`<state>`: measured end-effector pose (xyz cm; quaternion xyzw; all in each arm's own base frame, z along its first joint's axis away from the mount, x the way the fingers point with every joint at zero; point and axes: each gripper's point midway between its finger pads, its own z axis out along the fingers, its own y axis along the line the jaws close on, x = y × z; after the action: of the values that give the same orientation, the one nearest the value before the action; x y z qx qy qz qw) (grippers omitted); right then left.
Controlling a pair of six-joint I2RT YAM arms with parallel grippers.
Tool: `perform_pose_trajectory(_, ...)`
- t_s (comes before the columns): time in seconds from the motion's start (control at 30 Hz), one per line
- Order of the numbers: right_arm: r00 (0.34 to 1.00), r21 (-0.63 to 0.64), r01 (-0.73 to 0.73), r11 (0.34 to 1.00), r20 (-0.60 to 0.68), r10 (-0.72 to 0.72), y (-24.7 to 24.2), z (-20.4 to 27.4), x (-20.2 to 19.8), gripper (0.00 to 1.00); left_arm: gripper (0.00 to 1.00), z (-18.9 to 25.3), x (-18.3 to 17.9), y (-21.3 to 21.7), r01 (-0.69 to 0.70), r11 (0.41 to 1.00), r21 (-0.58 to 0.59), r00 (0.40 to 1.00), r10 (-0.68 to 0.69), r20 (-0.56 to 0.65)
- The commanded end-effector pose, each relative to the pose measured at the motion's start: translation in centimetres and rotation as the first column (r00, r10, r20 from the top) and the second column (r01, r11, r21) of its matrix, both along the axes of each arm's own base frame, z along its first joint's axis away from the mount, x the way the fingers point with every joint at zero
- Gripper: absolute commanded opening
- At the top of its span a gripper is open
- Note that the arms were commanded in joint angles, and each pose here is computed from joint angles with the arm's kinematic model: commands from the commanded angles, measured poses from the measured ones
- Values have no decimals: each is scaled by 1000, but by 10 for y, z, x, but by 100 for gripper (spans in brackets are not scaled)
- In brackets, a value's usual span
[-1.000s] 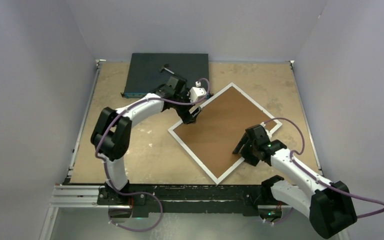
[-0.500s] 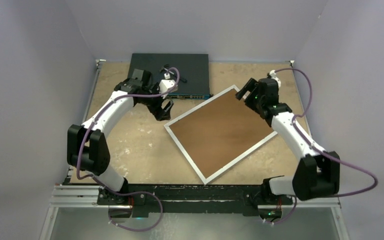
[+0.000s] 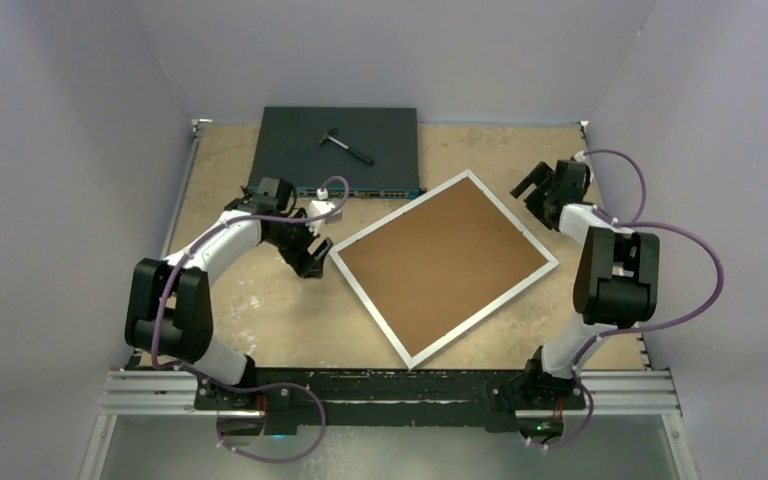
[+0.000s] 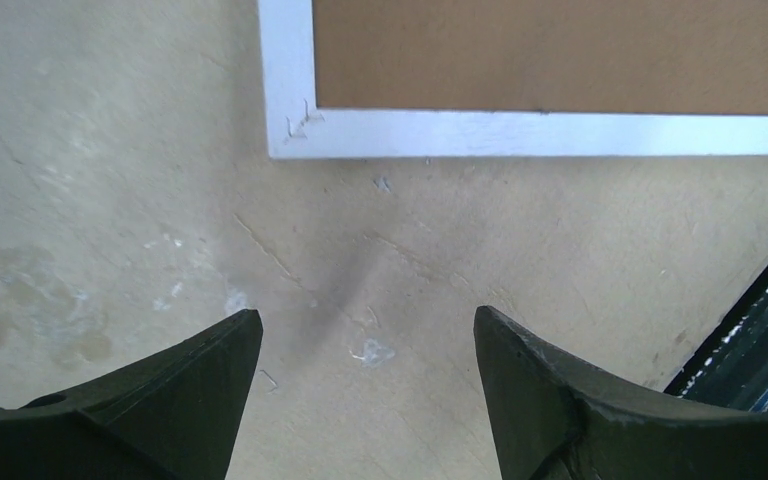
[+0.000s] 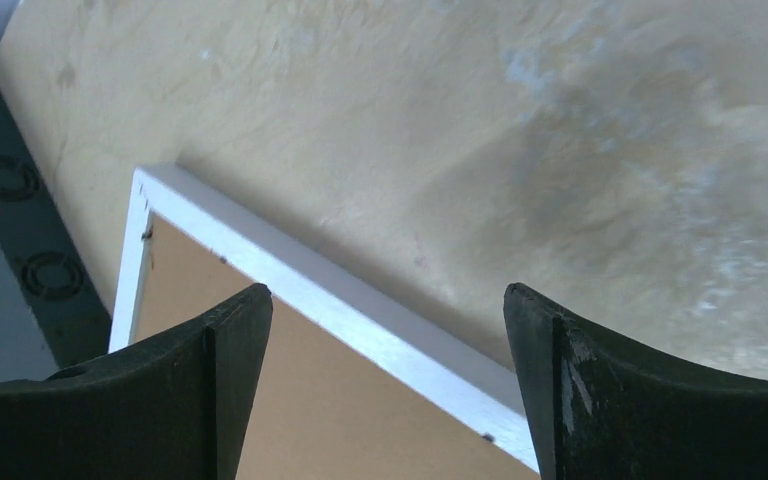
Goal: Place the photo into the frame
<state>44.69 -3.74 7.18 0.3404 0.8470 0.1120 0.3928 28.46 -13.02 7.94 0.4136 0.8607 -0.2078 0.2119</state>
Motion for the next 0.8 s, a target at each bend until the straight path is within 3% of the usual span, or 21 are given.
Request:
perform_pose_trajectory(0.0, 990, 103, -125, 987, 74, 118, 31, 9, 12, 88, 76, -14, 7, 7, -44, 999, 20, 996, 42, 82)
perform_pose_trajectory(0.3, 991, 229, -131, 965, 38, 126, 58, -12, -36, 83, 74, -36, 9, 15, -76, 995, 63, 994, 71, 78)
perform_pose_trajectory(0.77, 973, 338, -186, 923, -71, 222, 143, -35, -163, 81, 69, -41, 12, 33, -140, 987, 80, 989, 136, 50)
